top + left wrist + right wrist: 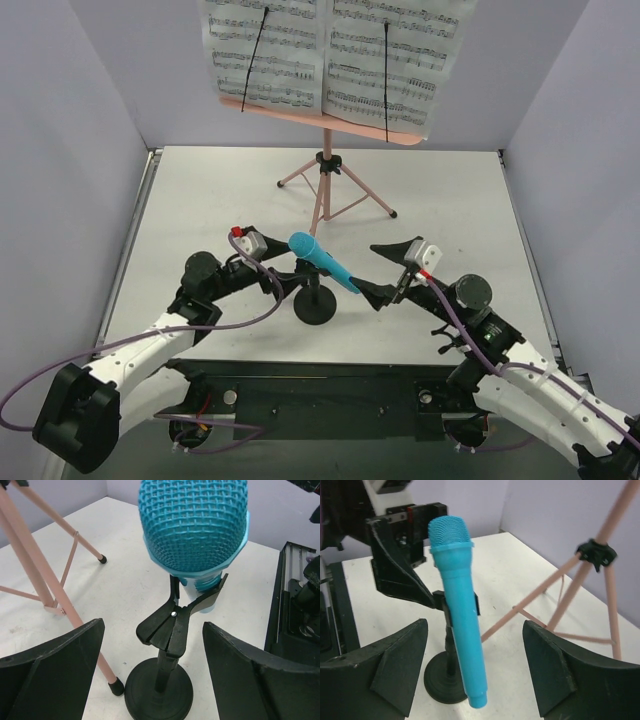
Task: Set up the instrument practice props
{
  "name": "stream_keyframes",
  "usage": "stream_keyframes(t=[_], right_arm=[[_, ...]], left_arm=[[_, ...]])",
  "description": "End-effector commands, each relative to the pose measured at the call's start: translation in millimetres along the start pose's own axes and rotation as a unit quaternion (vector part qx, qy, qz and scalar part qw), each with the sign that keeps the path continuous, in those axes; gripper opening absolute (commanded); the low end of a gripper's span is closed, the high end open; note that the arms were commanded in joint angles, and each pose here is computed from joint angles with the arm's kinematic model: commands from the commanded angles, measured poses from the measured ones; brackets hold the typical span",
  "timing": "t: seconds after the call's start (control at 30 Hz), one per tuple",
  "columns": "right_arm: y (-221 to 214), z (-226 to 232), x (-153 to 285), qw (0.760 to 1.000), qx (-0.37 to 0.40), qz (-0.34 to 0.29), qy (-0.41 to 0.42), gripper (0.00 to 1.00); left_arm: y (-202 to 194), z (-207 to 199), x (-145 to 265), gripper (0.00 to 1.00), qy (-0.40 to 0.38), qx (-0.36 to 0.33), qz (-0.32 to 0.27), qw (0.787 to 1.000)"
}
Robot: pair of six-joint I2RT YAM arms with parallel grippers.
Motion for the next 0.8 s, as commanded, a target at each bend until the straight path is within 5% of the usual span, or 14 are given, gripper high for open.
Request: stream_keyframes(t=[0.0, 0.27, 0.4, 0.6, 0.77], right_arm=[[-7, -11, 16, 0.989, -0.053, 0.03, -0.138, 0.7], [-21, -11, 35, 0.97, -0.093, 0.063, -0.214, 0.72], [-26, -14, 47, 0.937, -0.158, 0.102, -0.296, 0.74], [-52, -15, 74, 0.865, -0.195, 0.176, -0.428, 0.79], [-74, -9, 86, 0.845, -0.203, 0.19, -0.458, 0.8]], left_arm=[[6, -5, 8, 0.9, 0.045, 0.037, -0.019, 0.998], [6, -21, 39, 0.91, 0.133, 0.122, -0.046, 0.983], [-1, -22, 55, 0.91, 0.225, 0.202, -0.045, 0.952], [-10, -22, 68, 0.91, 0.29, 0.233, -0.013, 0.928], [-19, -13, 78, 0.91, 0.39, 0.249, -0.007, 0.887]])
Point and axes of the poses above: each gripper's point midway between its finger pads, its own x axis back along the fingers, its own z axis along the line the jaws close on, y = z × x, the point moved 10 cm from there along x, back along the fingers, and after that the axes turned 6 degrees about x, right-handed, at the moved point
